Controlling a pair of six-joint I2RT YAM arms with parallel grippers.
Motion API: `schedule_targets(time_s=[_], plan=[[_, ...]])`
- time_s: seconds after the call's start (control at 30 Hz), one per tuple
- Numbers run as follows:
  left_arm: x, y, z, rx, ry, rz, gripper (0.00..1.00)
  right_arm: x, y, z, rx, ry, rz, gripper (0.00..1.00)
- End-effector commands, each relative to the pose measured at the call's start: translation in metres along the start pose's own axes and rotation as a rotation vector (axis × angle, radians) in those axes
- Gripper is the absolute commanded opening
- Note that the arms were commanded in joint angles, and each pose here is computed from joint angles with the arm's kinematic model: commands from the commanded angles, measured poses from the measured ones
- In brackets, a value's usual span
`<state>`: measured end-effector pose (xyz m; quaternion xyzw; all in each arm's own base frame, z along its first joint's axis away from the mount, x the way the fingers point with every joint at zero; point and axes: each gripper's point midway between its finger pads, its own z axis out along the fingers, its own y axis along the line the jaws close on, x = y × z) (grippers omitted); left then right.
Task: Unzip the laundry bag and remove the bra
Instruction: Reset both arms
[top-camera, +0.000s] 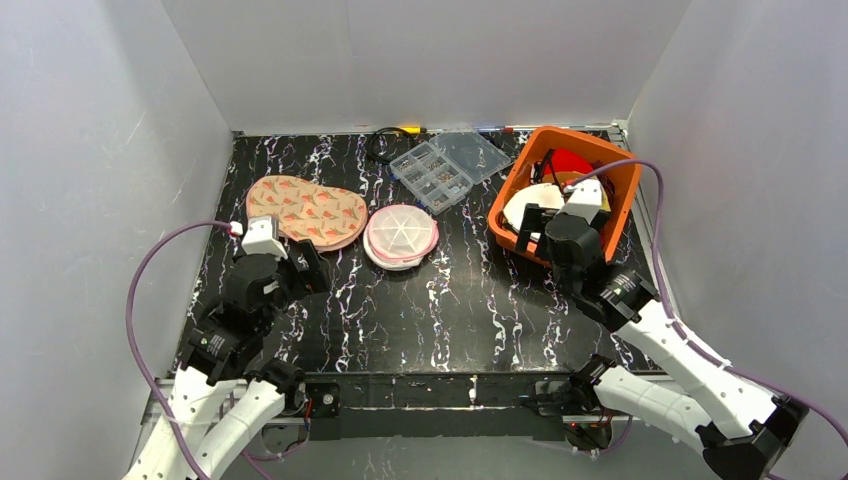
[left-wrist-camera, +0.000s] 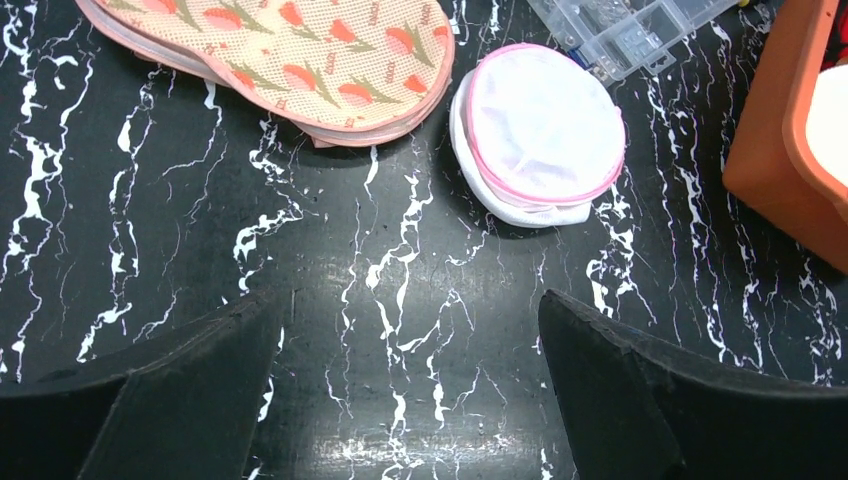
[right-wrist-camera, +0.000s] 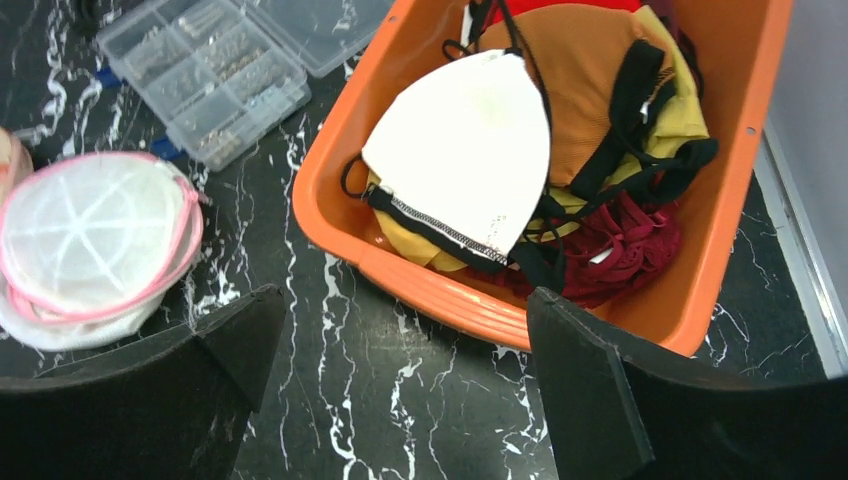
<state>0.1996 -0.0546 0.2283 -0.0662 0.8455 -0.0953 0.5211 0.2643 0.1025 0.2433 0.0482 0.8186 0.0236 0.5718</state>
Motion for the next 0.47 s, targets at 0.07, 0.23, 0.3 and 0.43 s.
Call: schedule_targets(time_s=[0.07, 0.23, 0.3, 0.43], plan=[[-0.001, 0.013, 0.004, -0.113, 0.012, -0.074, 0.98, 0.0, 0.01, -0.006, -0.075, 0.036, -0.035, 0.99], [-0.005, 0.01, 0.002, -0.102, 0.002, -0.094, 0.98, -0.016, 0.02, -0.024, -0.213, -0.085, 0.117, 0.99], [-0.005, 0.008, 0.001, -0.088, 0.004, -0.096, 0.98, -0.015, 0.012, -0.025, -0.175, -0.115, 0.242, 0.99], [-0.003, 0.008, 0.003, -0.092, 0.013, -0.079, 0.98, -0.013, 0.003, -0.028, -0.187, -0.185, 0.304, 0.99]])
